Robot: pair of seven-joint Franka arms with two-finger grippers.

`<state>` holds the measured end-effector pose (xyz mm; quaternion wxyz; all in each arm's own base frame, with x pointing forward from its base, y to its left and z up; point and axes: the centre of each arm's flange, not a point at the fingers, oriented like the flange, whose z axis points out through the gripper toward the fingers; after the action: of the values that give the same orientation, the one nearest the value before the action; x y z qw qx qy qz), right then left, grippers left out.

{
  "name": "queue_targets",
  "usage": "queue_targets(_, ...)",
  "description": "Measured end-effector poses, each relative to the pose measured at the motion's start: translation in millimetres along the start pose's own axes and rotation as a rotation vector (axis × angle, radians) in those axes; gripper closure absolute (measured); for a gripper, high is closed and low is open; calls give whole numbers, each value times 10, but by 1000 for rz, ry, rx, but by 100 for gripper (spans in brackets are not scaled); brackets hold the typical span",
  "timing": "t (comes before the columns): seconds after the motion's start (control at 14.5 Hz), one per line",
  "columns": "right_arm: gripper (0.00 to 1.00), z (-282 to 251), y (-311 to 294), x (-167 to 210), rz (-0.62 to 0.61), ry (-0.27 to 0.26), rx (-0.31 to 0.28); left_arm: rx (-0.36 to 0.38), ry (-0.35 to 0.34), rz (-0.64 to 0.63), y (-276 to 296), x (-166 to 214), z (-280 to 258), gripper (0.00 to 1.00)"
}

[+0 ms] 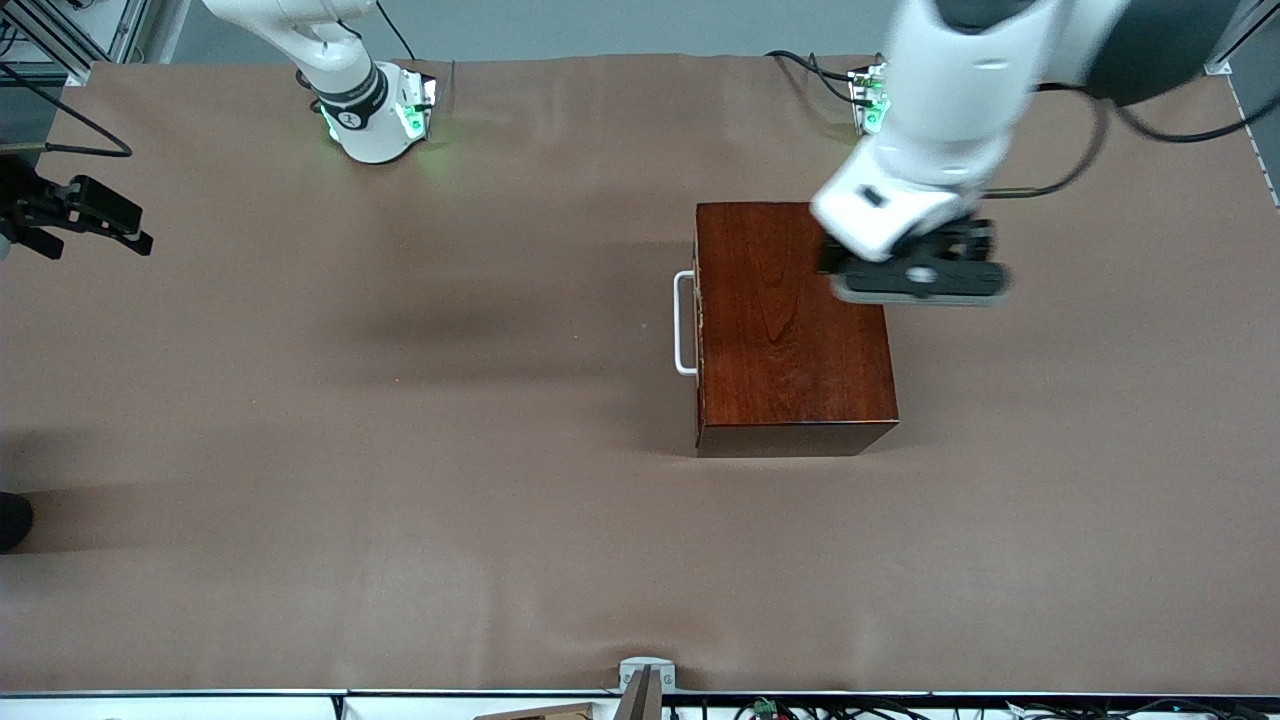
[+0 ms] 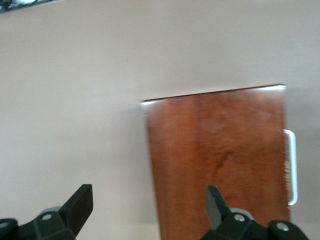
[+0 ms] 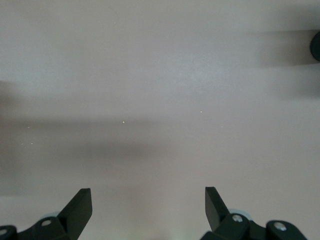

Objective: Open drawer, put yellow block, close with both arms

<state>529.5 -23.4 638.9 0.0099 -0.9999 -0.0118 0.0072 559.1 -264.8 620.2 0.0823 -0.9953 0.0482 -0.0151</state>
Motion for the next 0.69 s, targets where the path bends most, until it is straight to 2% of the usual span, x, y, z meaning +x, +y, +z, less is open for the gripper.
queue_targets(0.21,0,-1,1,0,0,0,0,-84,-78,10,-935,83,52,0)
queue_targets(0.41,0,-3,1,0,0,1,0,-131,-100,-45,-1752,60,116,0)
queue_targets(0.69,0,-5,1,0,0,1,0,-135,-95,-68,-2044,-310,88,0)
